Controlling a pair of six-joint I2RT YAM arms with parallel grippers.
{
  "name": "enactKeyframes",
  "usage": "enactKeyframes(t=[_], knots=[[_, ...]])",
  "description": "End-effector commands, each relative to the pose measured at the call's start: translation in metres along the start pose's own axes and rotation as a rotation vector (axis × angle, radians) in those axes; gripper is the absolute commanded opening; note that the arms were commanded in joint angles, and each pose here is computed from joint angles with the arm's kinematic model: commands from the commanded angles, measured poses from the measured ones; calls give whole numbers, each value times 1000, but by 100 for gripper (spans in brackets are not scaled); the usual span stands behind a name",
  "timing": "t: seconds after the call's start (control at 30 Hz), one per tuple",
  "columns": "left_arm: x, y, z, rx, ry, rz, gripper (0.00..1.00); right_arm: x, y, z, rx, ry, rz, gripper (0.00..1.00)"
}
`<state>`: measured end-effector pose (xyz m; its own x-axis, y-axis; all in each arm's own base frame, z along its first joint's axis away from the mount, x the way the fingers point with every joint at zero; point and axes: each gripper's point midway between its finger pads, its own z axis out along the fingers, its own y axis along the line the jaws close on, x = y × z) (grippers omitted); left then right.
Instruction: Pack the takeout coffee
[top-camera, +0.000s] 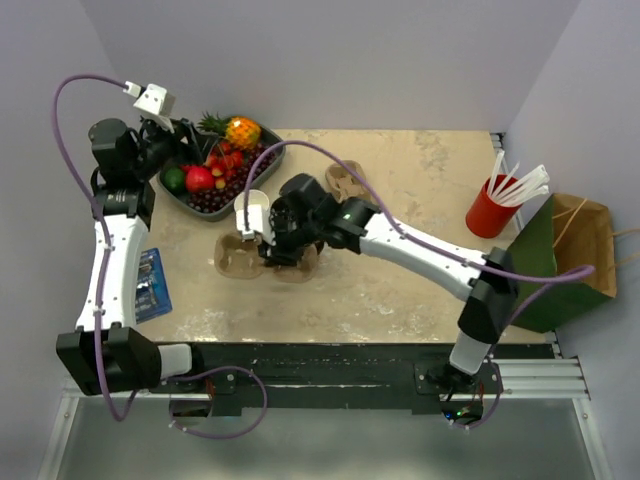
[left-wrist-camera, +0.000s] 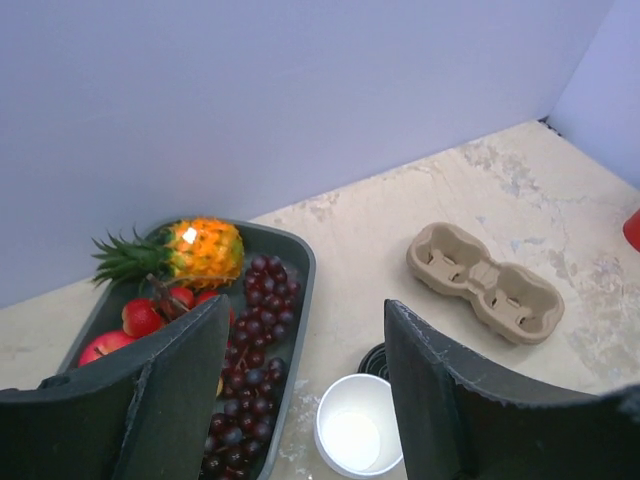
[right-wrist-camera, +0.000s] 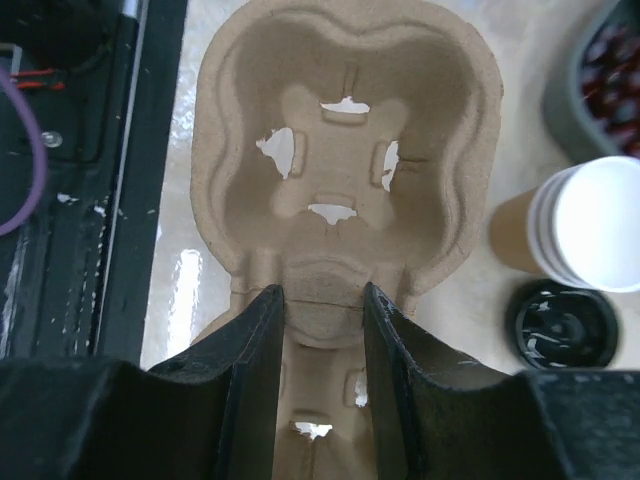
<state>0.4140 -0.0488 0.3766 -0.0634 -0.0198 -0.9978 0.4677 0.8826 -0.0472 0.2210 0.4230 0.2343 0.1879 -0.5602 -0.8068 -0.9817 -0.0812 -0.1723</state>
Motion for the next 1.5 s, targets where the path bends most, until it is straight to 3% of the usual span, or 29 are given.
enactKeyframes(t=[0.0, 0.13, 0.43, 0.53, 0.57, 0.6, 0.77, 0.87, 0.97, 1.07, 1.17, 1.23, 1.3, 1.37, 1.47], knots=[[-61, 0, -30, -73, -144, 82, 68, 14, -4, 45, 59, 67, 95, 0], [-81, -5, -52, -118, -192, 119, 69, 37, -10, 85, 65, 137, 214, 0], [-65, -14, -56, -82, -154, 116, 69, 51, -15, 124, 82, 139, 173, 3], [-62, -16, -55, -70, -148, 107, 69, 57, -4, 131, 38, 154, 173, 23], [-61, -17, -54, -66, -148, 104, 69, 58, -2, 131, 36, 158, 169, 38], [-61, -17, -54, -60, -147, 101, 69, 59, 0, 130, 32, 165, 166, 43], [-63, -20, -50, -27, -160, 111, 69, 48, 3, 115, 19, 142, 119, 61], [-63, -25, -44, 25, -163, 92, 69, 35, 3, 95, 15, 127, 90, 66], [-73, -37, -38, 115, -202, 94, 69, 14, -15, 61, 100, 98, 97, 67], [-66, -52, -30, 211, -188, 91, 69, -2, -57, -1, 237, 59, 204, 66], [-47, -72, -16, 283, -125, 132, 70, 0, -104, -94, 447, 17, 323, 65], [-28, -96, 0, 325, -59, 188, 70, 25, -131, -159, 617, 53, 371, 63], [-26, -109, 10, 366, -50, 137, 69, 40, -144, -240, 824, 65, 410, 56], [-20, -112, 15, 385, -33, 98, 69, 47, -139, -310, 1047, 79, 418, 50], [-17, -125, 23, 442, -24, 86, 68, 86, -125, -378, 1332, 176, 493, 47]])
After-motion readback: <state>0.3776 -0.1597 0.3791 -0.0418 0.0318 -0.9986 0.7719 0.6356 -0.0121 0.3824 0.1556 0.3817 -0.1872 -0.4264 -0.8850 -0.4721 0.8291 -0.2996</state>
